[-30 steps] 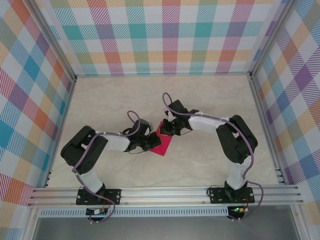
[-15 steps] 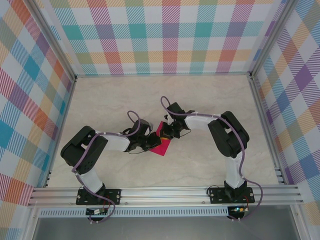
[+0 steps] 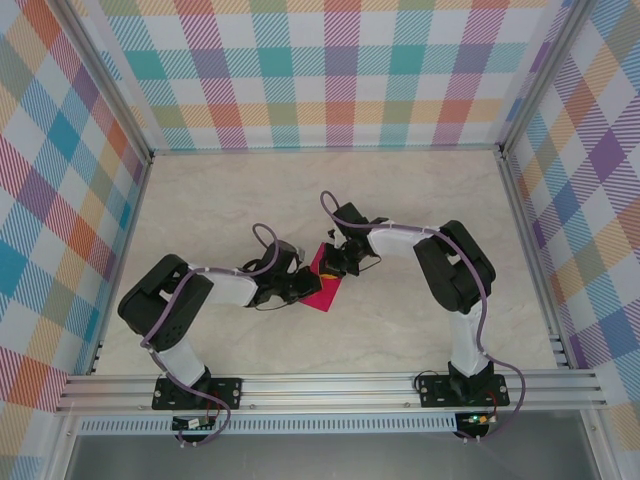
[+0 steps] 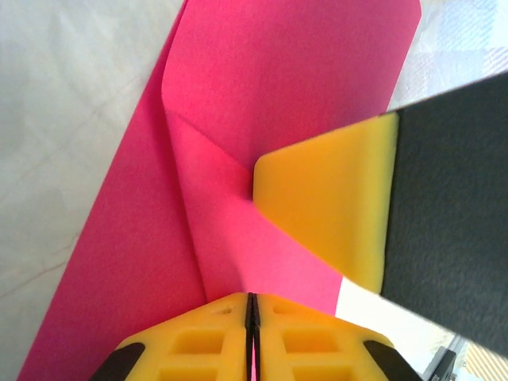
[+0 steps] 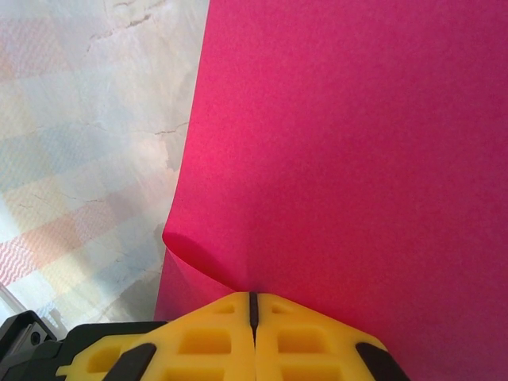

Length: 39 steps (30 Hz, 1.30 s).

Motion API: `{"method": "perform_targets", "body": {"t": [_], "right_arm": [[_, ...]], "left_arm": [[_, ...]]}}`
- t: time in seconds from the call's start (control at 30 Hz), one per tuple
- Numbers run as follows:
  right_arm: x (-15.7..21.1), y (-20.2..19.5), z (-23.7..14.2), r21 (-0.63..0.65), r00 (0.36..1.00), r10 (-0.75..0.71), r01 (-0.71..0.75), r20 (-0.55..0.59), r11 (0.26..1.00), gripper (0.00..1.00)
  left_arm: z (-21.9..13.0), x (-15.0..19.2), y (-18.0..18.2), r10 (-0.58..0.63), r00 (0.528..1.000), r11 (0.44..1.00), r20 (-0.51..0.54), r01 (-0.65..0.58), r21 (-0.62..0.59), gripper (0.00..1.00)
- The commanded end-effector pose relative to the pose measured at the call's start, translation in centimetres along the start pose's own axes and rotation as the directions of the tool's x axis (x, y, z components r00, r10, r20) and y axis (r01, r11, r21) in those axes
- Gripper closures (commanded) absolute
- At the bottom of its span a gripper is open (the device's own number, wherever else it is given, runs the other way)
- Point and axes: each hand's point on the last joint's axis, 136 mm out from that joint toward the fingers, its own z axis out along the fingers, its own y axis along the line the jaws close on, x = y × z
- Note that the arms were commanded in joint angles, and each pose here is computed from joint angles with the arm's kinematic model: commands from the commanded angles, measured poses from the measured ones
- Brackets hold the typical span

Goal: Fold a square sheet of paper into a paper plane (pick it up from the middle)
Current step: Fold the triangle a second time at the center of the table.

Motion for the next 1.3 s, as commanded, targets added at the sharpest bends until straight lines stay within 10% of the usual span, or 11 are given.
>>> {"method": "perform_targets", "body": {"t": [0.0,1.27], "right_arm": [[1.0,-4.6,2.3,0.148,0.995,0.089,-0.082,-0.036,0.986,0.95],[1.2,-6.0,3.0,0.18,0.99,0.136,-0.125,-0.047,0.976,0.95]], "left_arm": [[-0.5,1.5,0.5,-0.008,1.0,1.0,-0.024,0.008,-0.009,0.88],[1.1,7.8,0.6,0.065,0.993,0.996,-0.098,-0.071,-0.054,0.86]]}}
